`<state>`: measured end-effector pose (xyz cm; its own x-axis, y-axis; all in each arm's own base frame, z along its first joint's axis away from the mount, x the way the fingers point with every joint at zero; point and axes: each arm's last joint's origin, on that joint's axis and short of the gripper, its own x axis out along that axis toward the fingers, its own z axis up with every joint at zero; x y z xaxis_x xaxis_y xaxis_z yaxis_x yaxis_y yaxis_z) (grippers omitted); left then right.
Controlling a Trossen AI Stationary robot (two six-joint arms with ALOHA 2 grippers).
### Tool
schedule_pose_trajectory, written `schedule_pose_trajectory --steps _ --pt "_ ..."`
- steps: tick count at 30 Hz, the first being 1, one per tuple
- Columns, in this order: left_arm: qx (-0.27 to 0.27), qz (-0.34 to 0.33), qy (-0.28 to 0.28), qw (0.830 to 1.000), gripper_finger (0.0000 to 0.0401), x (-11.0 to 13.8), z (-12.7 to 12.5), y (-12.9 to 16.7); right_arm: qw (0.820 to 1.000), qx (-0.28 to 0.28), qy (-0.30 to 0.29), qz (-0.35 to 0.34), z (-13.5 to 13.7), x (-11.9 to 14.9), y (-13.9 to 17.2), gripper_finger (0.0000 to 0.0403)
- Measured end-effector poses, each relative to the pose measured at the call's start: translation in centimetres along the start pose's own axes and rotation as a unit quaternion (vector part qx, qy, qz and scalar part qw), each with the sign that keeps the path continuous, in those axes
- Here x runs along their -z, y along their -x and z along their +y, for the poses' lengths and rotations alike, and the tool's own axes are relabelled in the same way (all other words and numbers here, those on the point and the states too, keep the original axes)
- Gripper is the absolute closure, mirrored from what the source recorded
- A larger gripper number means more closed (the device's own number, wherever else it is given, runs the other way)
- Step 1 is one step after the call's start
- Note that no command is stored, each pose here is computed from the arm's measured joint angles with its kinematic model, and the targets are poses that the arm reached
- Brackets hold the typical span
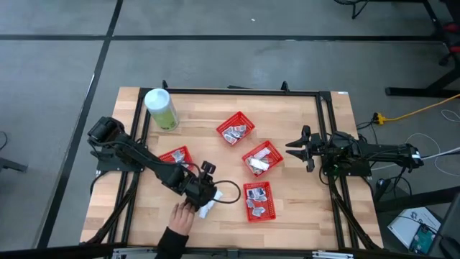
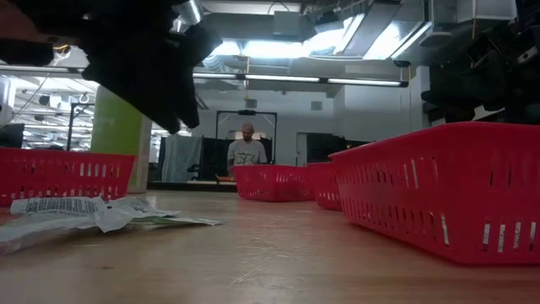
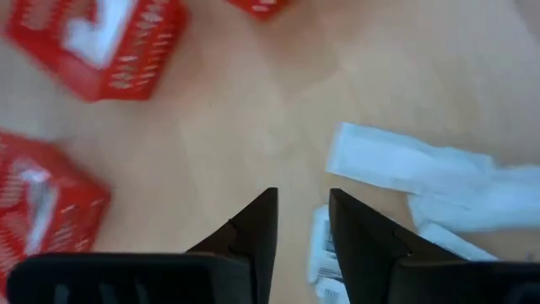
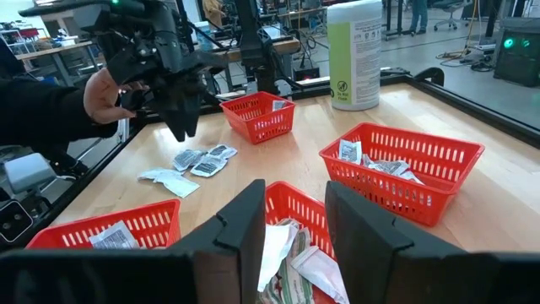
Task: Pick & Place First Aid Supplies
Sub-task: Put the gray towelette pack into the red container
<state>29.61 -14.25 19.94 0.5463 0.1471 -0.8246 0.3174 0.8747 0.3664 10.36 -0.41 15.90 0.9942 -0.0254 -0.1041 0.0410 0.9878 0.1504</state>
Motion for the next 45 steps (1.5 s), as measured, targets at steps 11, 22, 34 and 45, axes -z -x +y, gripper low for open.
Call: schedule_pose_trajectory --steps 11,22,34,45 --pt "0.02 -0.01 -0.012 1.0 0.0304 -0.1 -0.5 0.4 1.0 0.0 0.0 0.0 0.0 0.0 0.0 0.0276" --pt "0.036 -0.053 0.11 0.992 0.0306 -1.0 -1.1 0.8 1.0 0.0 0.0 0.0 0.0 0.0 0.0 0.0276" --pt "0.1 0.005 0.134 0.986 0.0276 0.0 -1.6 0.8 1.0 0.0 0.0 0.0 0.0 0.0 0.0 0.0276" --pt "0.086 0.028 0.175 0.98 0.0255 0.4 -1.1 0.6 1.0 0.0 0.0 0.0 0.0 0.0 0.0 0.0276"
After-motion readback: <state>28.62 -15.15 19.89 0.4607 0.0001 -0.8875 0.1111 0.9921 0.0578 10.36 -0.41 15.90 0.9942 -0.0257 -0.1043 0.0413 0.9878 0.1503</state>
